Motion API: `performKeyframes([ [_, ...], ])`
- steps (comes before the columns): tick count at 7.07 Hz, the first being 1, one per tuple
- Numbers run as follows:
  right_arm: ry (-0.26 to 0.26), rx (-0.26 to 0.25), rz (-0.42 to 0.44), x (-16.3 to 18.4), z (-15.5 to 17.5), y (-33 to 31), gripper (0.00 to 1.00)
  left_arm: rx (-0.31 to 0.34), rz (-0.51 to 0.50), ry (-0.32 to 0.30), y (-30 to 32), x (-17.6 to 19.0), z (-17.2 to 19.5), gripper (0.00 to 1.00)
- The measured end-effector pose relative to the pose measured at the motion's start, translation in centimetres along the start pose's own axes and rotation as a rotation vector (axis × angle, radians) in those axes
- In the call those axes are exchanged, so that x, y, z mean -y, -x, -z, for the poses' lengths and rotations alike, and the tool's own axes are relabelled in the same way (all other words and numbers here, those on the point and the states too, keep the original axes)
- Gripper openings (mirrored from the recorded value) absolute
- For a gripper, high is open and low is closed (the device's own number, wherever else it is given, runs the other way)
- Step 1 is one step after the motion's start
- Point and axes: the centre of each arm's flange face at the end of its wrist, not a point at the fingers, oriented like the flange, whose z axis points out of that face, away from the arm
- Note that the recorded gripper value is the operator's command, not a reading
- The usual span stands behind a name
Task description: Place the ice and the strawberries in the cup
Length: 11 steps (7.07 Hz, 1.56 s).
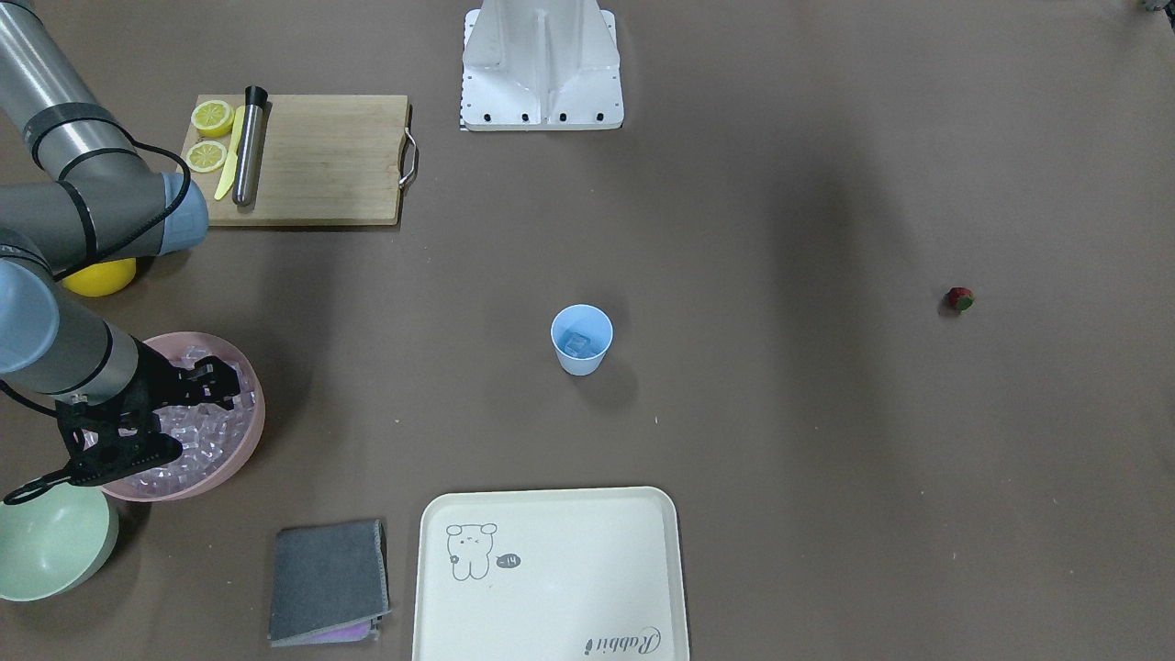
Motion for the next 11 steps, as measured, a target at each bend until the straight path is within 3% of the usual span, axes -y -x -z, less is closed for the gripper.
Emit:
performKeyframes([
  [7, 0.004, -0.059, 0.029, 0.0, -1.6, 0.6, 0.77, -0.001, 0.0, 0.0, -0.1, -0.1, 0.1, 0.98],
  [9, 0.001, -0.068, 0.032, 0.0, -1.5, 0.0, 0.65, -0.01, 0.0, 0.003, -0.1, -0.4, 0.1, 0.98],
  [11, -0.002, -0.07, 0.031, 0.0, -1.4, -0.2, 0.33, -0.015, 0.0, 0.003, -0.2, -0.5, 0.1, 0.98],
])
